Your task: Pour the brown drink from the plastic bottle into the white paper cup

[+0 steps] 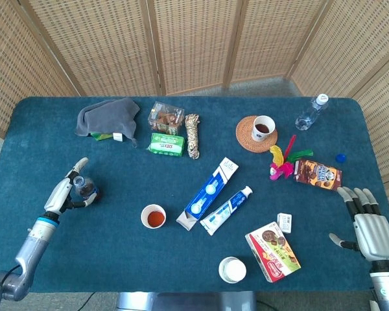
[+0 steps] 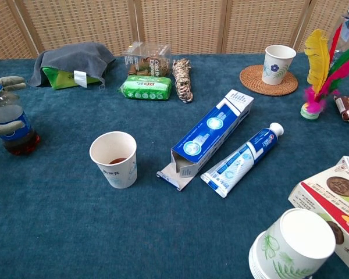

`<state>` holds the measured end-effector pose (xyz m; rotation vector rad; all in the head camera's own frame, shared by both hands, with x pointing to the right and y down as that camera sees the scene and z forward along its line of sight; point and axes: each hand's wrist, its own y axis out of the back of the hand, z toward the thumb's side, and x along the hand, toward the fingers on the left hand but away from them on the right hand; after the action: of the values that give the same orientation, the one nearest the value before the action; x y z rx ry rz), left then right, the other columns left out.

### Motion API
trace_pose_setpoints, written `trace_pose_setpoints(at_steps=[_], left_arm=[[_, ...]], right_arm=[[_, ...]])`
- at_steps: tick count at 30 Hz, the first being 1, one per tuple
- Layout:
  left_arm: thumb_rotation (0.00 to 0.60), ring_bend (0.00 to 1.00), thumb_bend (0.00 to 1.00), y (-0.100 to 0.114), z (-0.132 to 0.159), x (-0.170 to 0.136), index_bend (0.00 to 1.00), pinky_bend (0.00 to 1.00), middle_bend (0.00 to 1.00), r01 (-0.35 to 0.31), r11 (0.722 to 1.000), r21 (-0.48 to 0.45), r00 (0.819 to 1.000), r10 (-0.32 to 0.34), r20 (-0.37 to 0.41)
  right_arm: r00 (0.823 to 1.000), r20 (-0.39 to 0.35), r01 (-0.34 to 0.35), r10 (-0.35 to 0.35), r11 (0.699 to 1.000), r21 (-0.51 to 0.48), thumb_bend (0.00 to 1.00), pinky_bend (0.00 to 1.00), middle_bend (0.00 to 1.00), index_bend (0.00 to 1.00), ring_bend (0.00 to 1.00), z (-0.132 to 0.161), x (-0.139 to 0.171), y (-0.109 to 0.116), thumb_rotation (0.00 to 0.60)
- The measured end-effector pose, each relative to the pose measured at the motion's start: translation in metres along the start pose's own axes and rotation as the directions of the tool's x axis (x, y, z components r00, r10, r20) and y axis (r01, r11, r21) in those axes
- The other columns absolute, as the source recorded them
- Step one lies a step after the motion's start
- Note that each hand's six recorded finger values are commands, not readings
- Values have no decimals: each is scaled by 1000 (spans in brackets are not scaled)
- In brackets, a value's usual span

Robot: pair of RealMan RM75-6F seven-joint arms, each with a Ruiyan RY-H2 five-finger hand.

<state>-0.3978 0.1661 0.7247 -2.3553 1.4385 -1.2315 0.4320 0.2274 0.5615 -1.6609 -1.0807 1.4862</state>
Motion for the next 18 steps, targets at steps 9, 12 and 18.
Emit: trace_pose_setpoints(at_steps=[9,12,18], left_arm=[[600,335,413,-3,5,3,433,441,355,-57,998,-22,998,58,24],[600,348,413,0,8,2,444,457,370,-82,996,-30,996,83,37],[600,349,413,14,20,-2,444,459,369,-106,994,-12,991,106,77]], right_arm=[[1000,3,3,-3,1000,-2,0,0,0,0,0,-1,0,1,600],[1000,3,2,-2,1000,-4,0,0,0,0,0,-1,0,1,600],[1000,1,3,-3,1000,-10,0,0,0,0,0,-1,0,2,600]])
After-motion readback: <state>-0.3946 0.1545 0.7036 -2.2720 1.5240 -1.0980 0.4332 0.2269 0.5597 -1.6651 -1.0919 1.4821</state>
